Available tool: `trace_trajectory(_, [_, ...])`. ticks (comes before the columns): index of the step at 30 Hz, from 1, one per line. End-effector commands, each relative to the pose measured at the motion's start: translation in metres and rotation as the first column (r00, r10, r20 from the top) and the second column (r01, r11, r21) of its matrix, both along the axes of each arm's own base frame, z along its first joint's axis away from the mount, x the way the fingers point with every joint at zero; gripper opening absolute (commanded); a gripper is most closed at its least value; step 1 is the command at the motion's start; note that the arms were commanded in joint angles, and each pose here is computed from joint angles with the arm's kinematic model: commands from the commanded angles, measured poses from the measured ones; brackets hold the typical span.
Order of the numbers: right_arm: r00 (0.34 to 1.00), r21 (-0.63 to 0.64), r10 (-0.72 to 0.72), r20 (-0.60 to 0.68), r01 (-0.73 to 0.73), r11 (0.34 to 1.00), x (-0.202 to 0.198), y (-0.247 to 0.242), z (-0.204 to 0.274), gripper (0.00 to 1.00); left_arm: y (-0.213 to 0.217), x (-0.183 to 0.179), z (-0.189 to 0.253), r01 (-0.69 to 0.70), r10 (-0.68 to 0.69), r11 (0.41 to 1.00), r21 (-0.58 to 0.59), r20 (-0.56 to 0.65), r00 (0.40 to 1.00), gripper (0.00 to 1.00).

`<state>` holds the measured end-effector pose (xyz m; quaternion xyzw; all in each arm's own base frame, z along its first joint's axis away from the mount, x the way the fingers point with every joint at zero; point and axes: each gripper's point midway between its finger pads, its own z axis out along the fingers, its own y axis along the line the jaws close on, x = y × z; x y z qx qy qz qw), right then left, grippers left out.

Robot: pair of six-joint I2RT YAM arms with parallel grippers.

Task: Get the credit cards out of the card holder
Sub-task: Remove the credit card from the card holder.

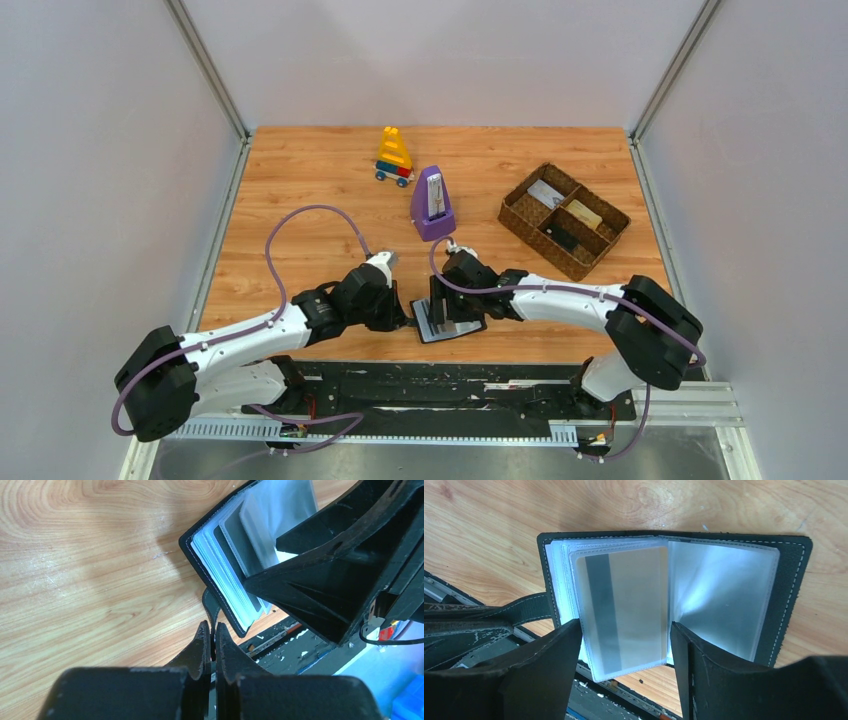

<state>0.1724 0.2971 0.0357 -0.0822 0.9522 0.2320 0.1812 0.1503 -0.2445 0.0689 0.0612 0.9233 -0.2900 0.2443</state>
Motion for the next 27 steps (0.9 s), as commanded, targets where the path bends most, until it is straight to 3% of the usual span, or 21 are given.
trace_trajectory(1, [0.999, 0.004, -0.001, 0.047, 0.000, 1.000, 0.007, -0.004, 0.012, 0.67, -0.003, 0.007, 0.007, -0.017, 0.018, 1.000, -0.021, 0.031, 0.999, 0.00])
trace_trajectory(27, [0.996, -0.041, -0.032, 0.082, 0.036, 0.999, 0.016, -0.021, 0.011, 0.67, -0.004, 0.007, 0.007, -0.019, 0.019, 1.000, -0.017, 0.027, 0.999, 0.00])
